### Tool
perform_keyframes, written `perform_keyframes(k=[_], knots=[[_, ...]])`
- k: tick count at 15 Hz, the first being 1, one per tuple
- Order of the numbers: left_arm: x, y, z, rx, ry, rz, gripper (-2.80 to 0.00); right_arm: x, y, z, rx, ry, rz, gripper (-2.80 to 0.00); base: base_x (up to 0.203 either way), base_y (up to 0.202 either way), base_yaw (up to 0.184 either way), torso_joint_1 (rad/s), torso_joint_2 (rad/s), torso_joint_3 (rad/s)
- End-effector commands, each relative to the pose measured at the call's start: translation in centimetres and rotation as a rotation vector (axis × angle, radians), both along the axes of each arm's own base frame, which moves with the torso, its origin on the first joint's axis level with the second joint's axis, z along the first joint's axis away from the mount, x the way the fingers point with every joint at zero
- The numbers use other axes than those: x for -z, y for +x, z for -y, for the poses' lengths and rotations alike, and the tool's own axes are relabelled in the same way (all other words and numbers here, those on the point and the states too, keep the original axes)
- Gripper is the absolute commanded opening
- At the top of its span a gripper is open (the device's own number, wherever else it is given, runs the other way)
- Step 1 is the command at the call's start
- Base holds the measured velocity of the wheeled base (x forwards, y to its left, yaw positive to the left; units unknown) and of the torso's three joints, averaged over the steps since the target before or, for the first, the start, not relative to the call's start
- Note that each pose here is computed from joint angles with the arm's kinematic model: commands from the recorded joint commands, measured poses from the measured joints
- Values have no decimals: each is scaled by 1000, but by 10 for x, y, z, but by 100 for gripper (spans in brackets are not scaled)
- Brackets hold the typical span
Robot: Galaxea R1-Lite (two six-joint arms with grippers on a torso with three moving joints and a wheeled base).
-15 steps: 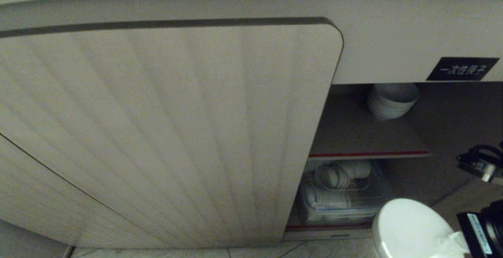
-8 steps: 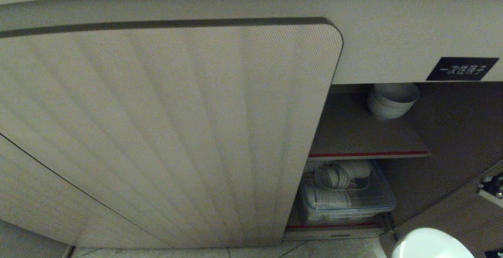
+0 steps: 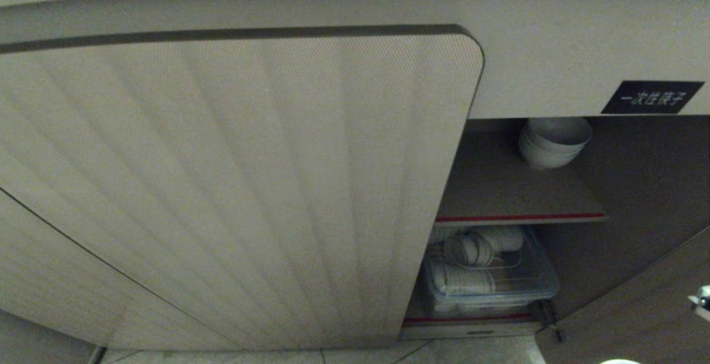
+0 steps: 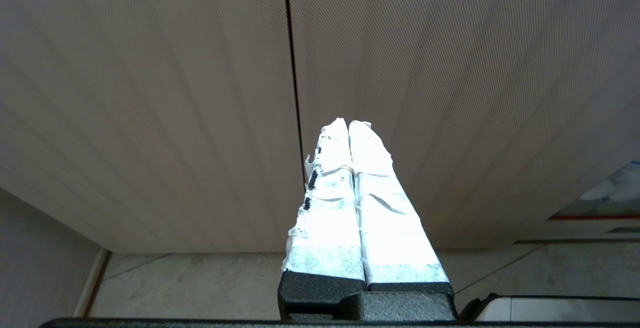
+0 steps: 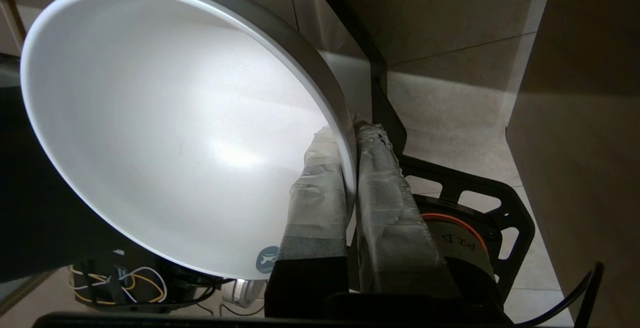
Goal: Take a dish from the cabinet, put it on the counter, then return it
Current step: Place it on the table
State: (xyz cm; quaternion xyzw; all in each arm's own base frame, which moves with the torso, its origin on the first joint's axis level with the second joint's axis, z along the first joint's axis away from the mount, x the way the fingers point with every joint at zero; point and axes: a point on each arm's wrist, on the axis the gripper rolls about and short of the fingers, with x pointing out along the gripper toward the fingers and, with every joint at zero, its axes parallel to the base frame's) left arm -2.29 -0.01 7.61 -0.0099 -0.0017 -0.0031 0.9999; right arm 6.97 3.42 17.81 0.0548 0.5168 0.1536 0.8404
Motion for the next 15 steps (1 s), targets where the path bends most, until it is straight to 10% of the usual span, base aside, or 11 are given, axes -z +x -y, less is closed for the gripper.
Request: perform_keyframes(k=[1, 15], knots=[[0, 0, 0, 1, 0, 0, -280, 4, -4, 1, -32, -18, -1, -280, 0, 0, 0, 0, 0, 0], [0, 0, 0, 0, 0, 1, -280, 9, -4, -8, -263, -92, 3, -280, 0, 0, 0, 0, 0, 0]])
